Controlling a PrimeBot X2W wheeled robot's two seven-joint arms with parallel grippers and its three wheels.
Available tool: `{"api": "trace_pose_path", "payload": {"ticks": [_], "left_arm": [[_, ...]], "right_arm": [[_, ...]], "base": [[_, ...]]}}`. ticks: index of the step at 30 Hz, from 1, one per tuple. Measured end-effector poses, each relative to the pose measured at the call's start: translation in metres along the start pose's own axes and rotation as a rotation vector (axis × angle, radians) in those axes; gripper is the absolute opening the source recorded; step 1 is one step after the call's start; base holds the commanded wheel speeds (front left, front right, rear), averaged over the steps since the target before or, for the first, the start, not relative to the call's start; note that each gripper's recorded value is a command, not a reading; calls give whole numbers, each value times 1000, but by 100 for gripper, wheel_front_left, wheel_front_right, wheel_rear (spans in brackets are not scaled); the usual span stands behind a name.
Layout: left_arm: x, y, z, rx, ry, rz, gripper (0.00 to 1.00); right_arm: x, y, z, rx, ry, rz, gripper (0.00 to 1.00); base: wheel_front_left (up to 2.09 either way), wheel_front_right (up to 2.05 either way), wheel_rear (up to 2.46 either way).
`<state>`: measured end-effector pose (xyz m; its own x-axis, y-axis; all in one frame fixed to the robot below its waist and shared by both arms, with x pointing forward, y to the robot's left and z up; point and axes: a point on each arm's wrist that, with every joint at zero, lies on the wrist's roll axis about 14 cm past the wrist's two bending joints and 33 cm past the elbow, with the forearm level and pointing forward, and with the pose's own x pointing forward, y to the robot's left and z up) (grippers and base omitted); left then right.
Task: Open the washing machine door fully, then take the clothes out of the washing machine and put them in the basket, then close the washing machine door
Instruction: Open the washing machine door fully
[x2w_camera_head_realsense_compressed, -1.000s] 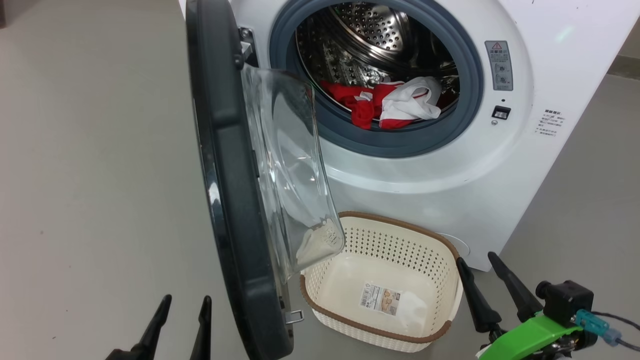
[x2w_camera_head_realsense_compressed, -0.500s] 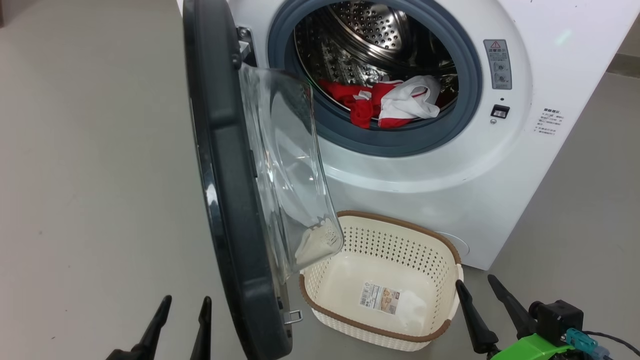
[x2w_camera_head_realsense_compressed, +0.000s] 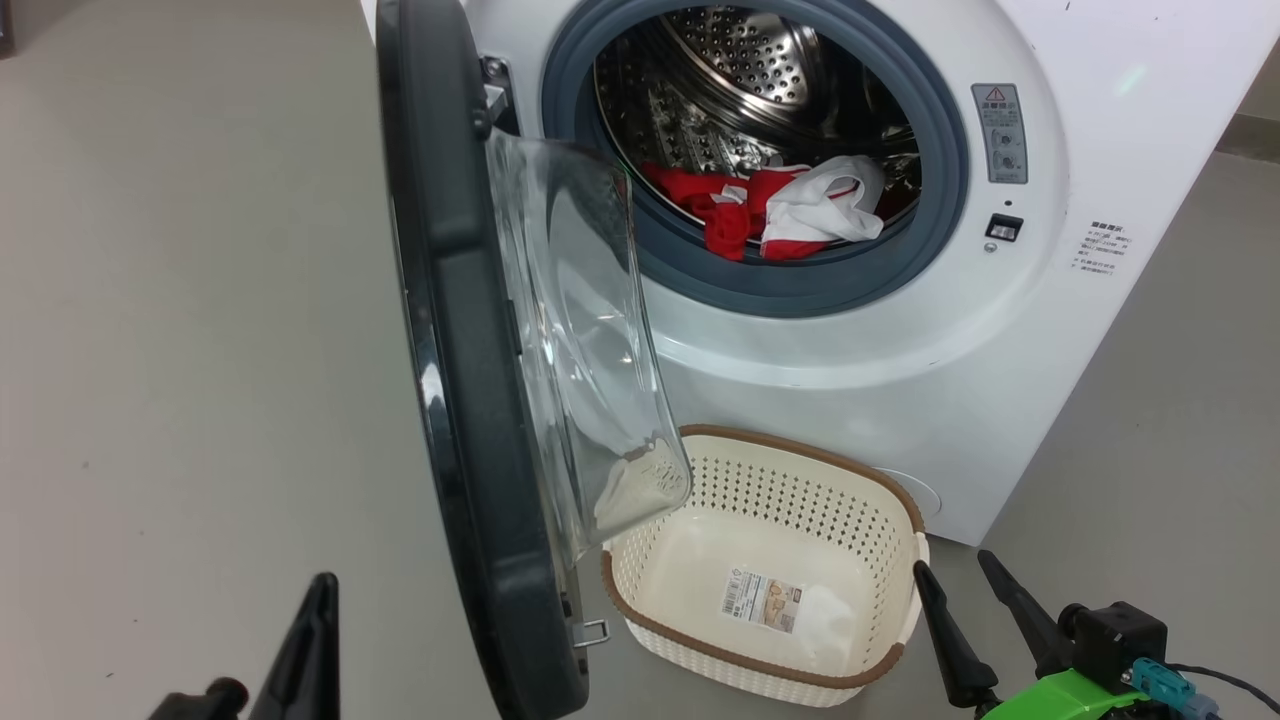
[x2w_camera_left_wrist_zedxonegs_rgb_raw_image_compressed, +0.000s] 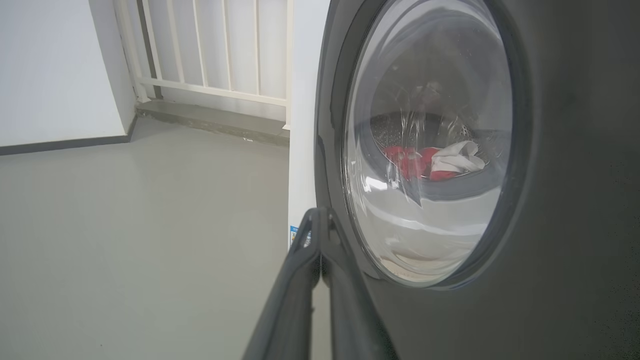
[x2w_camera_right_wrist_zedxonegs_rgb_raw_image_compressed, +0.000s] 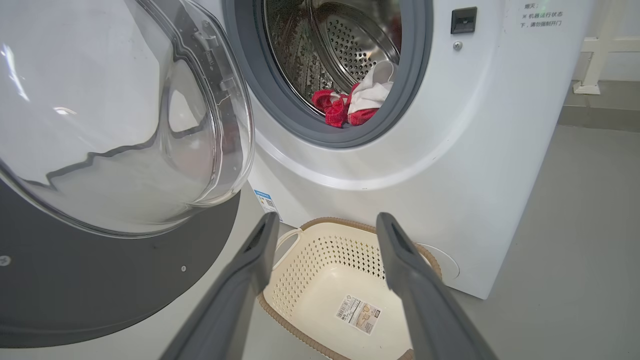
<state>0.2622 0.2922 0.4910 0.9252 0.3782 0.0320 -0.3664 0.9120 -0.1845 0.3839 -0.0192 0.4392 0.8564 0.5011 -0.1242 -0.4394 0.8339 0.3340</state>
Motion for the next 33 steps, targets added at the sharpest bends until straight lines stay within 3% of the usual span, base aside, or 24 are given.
{"api": "trace_pose_path", "payload": {"ticks": [5, 11, 15, 16, 20, 24, 28, 33], "left_arm": [[4, 9, 20, -29, -66, 29, 0], [13, 5, 83, -68, -265, 11, 0], [12, -9, 124, -81, -395, -34, 0], [7, -24, 150, -93, -477, -82, 0], [-6, -62, 185, -116, -588, -205, 0], [-14, -93, 187, -146, -593, -304, 0], [-25, -140, 162, -198, -501, -448, 0], [-26, -161, 129, -248, -378, -507, 0]], "right_arm": [[0, 1, 0, 0, -1, 1, 100], [0, 1, 1, -6, -3, 1, 100], [0, 0, 1, -6, -4, -1, 100], [0, 0, 2, -6, -5, -1, 100], [0, 0, 1, -8, -4, -3, 100], [-1, -1, 1, -10, -4, -5, 100], [-2, -3, 1, -12, -4, -9, 100], [-2, -3, 0, -32, 0, -8, 100]], "base": [[0, 0, 0], [0, 0, 0], [0, 0, 0], [0, 0, 0], [0, 0, 0], [0, 0, 0], [0, 0, 0], [0, 0, 0]]}}
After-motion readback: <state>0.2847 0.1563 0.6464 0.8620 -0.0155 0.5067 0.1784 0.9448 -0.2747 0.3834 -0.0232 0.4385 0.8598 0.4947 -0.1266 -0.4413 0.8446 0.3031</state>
